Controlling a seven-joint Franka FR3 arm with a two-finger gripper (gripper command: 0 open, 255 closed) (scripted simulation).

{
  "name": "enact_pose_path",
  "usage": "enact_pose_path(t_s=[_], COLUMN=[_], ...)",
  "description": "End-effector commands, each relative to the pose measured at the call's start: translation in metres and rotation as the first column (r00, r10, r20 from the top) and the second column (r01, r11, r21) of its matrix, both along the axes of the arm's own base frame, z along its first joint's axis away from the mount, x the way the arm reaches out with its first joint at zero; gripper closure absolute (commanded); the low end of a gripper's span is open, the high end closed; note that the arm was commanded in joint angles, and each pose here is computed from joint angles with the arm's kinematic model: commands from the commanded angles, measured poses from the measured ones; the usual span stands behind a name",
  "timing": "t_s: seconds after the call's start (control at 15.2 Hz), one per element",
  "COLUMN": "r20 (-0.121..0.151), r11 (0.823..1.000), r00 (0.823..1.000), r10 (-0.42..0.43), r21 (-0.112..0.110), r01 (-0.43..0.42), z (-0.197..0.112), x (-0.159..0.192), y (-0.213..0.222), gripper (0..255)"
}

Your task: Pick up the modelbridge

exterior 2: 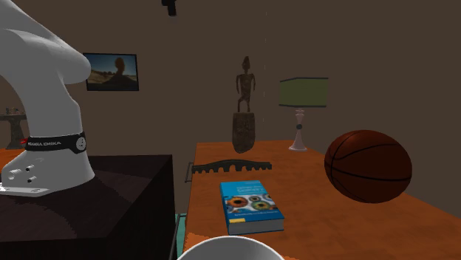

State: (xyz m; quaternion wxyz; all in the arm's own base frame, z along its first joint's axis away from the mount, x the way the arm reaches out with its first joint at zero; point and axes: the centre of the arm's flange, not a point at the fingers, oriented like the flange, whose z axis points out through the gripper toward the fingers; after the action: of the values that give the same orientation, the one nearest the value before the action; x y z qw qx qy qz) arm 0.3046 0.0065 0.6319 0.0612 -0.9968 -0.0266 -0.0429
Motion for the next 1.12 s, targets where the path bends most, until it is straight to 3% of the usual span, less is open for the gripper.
enact_pose_path(t_s=[0.0, 1.06], r20=[0.000, 0.006], r11=[1.000, 1.000], r00=[1.000, 1.000], r10=[0.000, 0.012], r21=[0.000, -0.018], r01=[0.000, -0.011], z=[0.000, -0.172], x=[0.000, 0.066], y=[0.000, 0.106], gripper=[0, 0])
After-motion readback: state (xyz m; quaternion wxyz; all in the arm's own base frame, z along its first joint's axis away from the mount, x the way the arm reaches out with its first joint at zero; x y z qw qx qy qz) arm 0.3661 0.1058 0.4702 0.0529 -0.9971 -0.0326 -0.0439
